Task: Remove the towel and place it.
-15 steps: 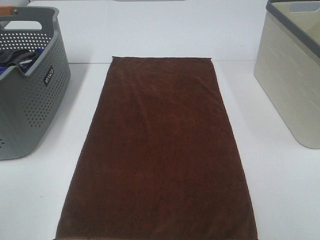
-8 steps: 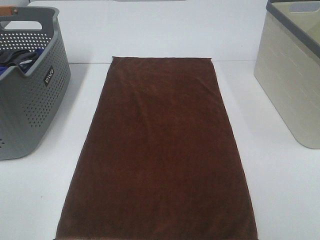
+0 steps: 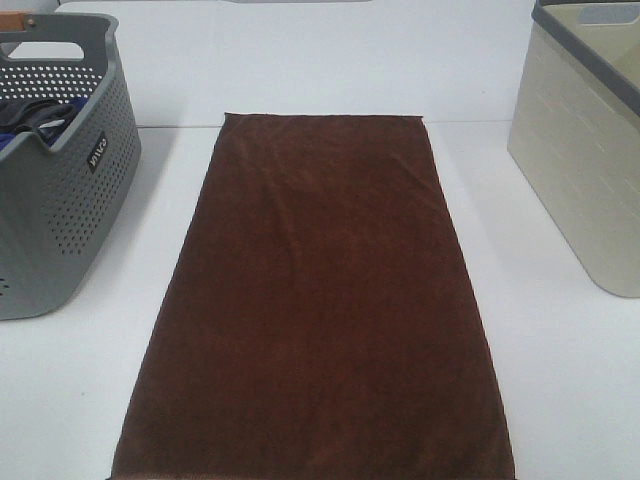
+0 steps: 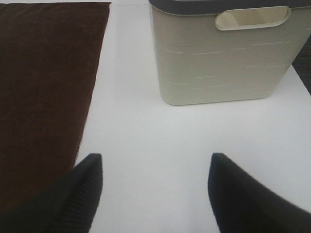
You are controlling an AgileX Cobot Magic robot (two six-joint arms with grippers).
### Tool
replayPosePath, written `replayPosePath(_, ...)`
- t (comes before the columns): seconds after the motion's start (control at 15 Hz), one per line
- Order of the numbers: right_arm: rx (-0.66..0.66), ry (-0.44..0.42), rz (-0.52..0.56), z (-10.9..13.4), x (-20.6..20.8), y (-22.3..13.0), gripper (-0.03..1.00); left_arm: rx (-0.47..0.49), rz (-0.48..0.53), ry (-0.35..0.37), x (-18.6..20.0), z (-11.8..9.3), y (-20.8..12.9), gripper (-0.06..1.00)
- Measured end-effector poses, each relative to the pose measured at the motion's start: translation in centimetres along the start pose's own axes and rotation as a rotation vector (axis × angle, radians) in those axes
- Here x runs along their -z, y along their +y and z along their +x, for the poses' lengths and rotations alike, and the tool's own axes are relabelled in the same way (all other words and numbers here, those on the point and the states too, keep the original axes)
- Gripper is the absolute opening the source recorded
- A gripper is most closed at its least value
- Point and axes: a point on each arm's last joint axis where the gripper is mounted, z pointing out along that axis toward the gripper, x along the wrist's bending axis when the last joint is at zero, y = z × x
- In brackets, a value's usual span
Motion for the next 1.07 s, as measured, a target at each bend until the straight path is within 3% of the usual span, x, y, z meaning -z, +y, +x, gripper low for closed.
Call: replayPosePath(1.07,0.0,0.0,-0.004,0.0,0.05,-0.03,0.61,-0.007,0.0,-0.014,0.02,0.01,-0.01,0.74)
